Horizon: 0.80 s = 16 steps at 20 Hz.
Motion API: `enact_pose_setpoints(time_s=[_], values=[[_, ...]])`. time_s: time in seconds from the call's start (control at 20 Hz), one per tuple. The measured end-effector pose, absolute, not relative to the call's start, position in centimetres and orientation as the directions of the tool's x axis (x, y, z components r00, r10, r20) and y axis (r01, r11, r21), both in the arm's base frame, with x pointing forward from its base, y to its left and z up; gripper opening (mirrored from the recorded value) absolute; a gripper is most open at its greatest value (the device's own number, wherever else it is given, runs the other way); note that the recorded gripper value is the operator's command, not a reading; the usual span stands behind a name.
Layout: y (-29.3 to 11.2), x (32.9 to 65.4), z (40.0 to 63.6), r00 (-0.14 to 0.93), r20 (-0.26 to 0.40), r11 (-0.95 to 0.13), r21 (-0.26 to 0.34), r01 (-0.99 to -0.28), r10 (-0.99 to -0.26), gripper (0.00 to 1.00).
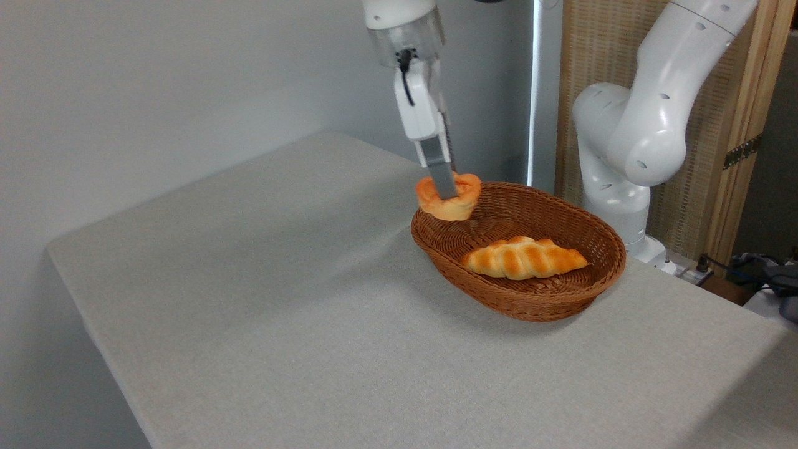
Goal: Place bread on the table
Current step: 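Lift the bun out of the basket and carry it beside the basket, then lower the held bun onto the table surface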
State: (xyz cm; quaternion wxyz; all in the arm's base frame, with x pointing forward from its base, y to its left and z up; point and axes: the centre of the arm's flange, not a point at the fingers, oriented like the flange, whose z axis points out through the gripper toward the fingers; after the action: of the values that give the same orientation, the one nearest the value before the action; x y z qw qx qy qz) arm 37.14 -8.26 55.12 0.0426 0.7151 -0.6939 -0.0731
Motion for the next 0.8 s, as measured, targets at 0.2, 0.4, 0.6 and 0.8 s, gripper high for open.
enact_pose_setpoints(time_s=[0.2,0.4,0.6,0.8], values=[[-8.9,40.5,56.0,0.064,-0.011,-0.065,0.164,-0.984,-0.998,0.41],[-9.4,44.2,55.0,0.137,0.009,-0.135,0.126,-0.983,-0.990,0.43],[-11.1,48.2,52.0,0.299,0.022,-0.298,0.045,-0.953,-0.954,0.45],[-12.7,51.9,49.2,0.446,0.040,-0.446,-0.007,-0.895,-0.894,0.68]])
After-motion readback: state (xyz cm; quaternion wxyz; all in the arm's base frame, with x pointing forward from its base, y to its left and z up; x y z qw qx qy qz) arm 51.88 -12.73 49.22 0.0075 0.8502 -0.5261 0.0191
